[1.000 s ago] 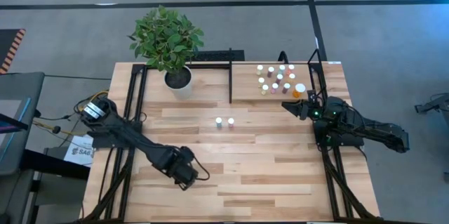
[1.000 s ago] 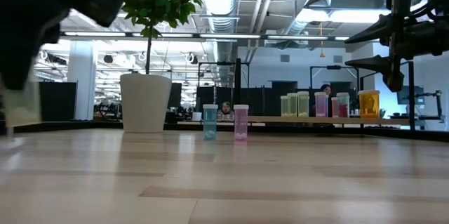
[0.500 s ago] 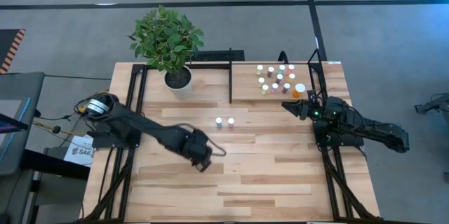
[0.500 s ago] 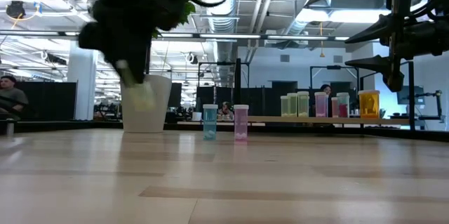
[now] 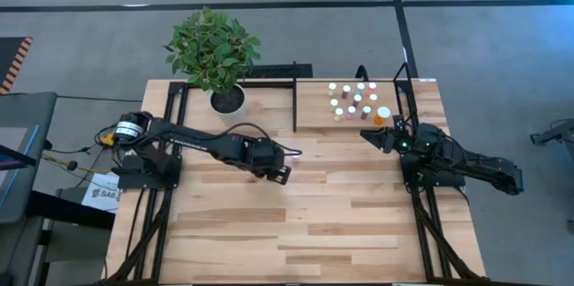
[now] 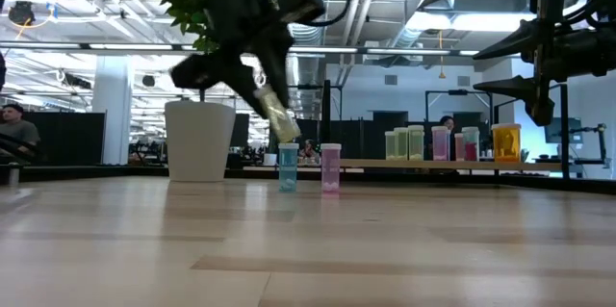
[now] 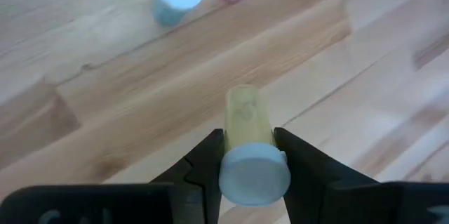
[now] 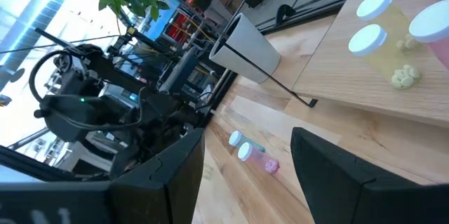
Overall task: Pick and place medicine bottles onto shelf by color
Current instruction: Move the yellow pill bottle to the center of the table
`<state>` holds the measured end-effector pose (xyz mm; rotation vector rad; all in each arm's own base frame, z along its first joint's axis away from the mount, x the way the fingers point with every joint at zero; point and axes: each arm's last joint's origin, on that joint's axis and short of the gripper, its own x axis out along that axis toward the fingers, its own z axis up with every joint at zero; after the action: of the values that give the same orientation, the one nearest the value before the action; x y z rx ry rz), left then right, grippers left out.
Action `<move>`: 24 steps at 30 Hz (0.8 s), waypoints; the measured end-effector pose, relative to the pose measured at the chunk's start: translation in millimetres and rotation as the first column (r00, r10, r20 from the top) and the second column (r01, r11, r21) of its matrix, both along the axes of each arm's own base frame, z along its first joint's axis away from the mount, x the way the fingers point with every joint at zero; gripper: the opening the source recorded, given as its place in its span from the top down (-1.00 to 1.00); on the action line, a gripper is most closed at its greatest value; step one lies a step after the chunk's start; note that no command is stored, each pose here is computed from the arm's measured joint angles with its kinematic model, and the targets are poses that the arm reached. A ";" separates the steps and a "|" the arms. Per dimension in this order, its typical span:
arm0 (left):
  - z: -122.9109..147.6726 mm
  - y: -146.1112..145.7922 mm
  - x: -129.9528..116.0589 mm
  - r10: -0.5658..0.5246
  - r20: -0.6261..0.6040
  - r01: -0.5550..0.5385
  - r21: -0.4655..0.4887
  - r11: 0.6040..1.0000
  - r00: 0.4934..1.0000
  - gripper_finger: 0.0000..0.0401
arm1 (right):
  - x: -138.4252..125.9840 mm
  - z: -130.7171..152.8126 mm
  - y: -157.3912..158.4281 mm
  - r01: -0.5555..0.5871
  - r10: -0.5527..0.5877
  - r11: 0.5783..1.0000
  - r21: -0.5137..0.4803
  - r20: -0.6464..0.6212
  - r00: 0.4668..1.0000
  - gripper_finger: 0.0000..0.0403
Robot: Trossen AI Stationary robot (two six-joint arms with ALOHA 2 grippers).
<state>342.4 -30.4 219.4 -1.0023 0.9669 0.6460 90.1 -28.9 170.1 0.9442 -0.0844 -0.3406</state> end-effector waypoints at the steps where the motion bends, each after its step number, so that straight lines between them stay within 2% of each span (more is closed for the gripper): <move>1: -2.2 0.4 3.4 0.009 0.013 -0.009 -0.002 1.000 1.000 0.51 | 0.0 -0.1 0.0 0.000 0.000 1.000 0.000 0.000 1.000 -0.16; 4: -7.7 2.0 14.3 0.026 0.021 -0.025 -0.013 1.000 0.999 0.51 | 0.0 -0.1 0.0 0.000 0.000 1.000 0.000 -0.001 1.000 -0.16; 7: -8.6 3.6 35.3 0.022 0.023 -0.021 -0.037 0.999 0.999 0.51 | 0.0 -0.1 0.0 0.000 0.000 1.000 0.000 0.000 1.000 -0.16; 16: 0.7 9.2 84.7 -0.056 -0.183 0.056 -0.007 0.998 0.981 0.51 | 0.0 -0.2 0.0 0.000 0.000 1.000 0.000 -0.001 1.000 -0.16; 19: -3.8 10.1 97.2 -0.077 -0.248 0.081 0.005 0.997 0.966 0.51 | 0.0 0.0 0.0 0.000 0.000 1.000 0.000 0.000 1.000 -0.16; 24: -18.1 11.1 109.5 -0.122 -0.360 0.116 -0.040 0.992 0.925 0.51 | 0.0 0.0 0.0 0.000 0.000 1.000 0.000 0.000 1.000 -0.16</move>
<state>451.8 -19.3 201.3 -0.8463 1.3495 0.7357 90.1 -28.9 170.1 0.9441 -0.0846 -0.3410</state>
